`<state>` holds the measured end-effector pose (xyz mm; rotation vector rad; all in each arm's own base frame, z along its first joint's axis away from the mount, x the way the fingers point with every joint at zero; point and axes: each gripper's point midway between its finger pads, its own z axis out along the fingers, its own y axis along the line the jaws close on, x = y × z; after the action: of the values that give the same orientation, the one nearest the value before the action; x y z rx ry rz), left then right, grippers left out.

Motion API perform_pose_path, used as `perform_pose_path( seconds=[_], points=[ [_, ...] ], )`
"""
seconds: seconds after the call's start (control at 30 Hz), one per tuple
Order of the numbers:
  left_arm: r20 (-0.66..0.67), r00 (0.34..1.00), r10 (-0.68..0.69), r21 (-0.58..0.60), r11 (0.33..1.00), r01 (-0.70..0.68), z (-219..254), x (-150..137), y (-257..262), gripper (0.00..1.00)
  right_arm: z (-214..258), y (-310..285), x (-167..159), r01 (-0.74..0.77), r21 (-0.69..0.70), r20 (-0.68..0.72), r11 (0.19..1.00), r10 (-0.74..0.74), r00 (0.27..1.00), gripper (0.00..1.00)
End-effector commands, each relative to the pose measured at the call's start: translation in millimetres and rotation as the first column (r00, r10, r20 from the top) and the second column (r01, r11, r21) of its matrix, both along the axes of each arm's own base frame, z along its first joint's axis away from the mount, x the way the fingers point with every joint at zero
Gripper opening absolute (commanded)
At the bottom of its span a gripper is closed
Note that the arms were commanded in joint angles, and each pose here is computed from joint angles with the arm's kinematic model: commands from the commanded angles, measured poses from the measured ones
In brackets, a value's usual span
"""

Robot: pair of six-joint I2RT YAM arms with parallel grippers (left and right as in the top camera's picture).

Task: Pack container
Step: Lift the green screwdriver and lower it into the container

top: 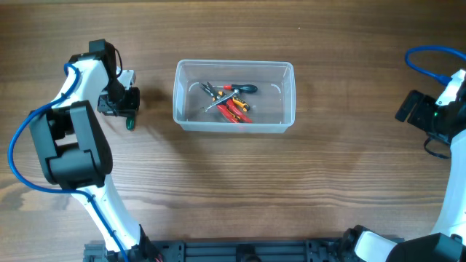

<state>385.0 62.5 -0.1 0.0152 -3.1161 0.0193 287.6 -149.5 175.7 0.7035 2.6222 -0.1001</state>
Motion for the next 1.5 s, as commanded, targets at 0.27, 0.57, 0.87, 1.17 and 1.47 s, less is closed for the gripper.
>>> perform_pose_path(
  seconds=[0.27, 0.57, 0.87, 1.17, 1.47],
  points=[
    [0.099, 0.995, -0.009, 0.016, 1.000, 0.008, 28, 34, 4, 0.04, -1, 1, 0, 0.013, 0.014, 0.005, 1.000, -0.013, 1.000, 1.00],
    [0.380, 0.925, 0.009, -0.034, 0.999, 0.004, 147, 94, -4, 0.04, -1, 1, 0, 0.012, 0.014, 0.005, 1.000, -0.012, 1.000, 1.00],
    [0.515, 0.801, -0.304, -0.002, 0.934, 0.356, 219, 81, -95, 0.04, -1, 1, 0, 0.012, 0.014, 0.005, 1.000, -0.012, 1.000, 1.00],
    [0.509, 0.623, -0.595, 0.042, 0.739, 0.672, 222, 48, -226, 0.04, -1, 1, 0, 0.013, 0.014, 0.005, 1.000, -0.013, 1.000, 1.00],
    [0.450, 0.544, -0.708, -0.036, 0.594, 0.804, 190, 16, -289, 0.04, -1, 1, 0, 0.012, 0.014, 0.005, 1.000, -0.012, 1.000, 1.00]
  ],
)
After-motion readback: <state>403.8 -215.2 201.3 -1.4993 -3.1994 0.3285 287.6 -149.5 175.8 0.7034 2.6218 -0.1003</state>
